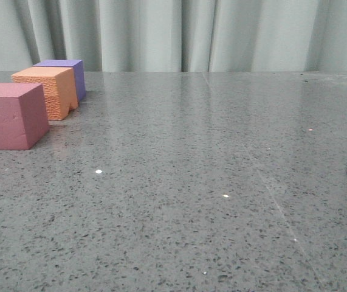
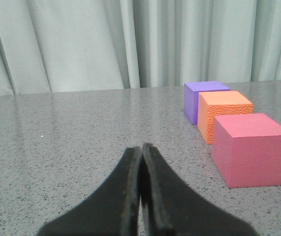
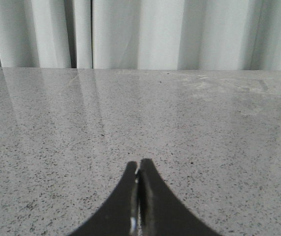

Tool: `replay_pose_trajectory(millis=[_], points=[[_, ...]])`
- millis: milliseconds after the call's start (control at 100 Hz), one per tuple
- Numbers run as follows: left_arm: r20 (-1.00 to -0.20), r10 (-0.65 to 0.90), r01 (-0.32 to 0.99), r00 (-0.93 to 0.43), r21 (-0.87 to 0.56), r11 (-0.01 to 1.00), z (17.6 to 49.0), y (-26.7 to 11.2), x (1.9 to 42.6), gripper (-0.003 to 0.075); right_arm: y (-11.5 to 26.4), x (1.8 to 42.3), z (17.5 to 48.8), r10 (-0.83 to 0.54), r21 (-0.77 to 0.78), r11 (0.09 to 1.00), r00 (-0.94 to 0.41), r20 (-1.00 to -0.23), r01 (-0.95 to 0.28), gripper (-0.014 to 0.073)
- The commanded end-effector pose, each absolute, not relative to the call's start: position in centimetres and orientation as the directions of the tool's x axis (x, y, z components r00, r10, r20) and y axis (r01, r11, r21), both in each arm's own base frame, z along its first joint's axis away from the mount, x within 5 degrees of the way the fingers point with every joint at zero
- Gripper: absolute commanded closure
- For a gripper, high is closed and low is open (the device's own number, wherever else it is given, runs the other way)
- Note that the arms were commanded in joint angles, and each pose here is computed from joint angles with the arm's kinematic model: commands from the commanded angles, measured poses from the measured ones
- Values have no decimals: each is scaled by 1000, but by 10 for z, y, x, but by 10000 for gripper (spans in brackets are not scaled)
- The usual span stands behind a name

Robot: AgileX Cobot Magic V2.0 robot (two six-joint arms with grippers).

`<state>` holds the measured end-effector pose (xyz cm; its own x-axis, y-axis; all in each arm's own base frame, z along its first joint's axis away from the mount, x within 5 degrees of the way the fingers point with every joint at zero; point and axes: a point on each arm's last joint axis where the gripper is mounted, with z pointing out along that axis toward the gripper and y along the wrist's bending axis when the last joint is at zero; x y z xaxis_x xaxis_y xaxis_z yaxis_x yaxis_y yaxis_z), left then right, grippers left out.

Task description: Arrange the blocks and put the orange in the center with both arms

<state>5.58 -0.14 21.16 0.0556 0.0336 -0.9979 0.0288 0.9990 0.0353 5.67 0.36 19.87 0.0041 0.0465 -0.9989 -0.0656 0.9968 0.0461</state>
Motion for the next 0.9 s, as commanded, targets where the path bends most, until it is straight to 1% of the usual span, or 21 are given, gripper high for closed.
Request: replay_pose_trajectory(millis=[0, 890], points=[[-993, 18, 43, 120, 24, 999, 202, -3, 55, 739, 3, 54, 212, 38, 30, 997, 117, -992, -66, 662], [-992, 12, 45, 127, 18, 999, 203, -3, 55, 739, 3, 54, 212, 38, 30, 997, 117, -992, -66, 662]])
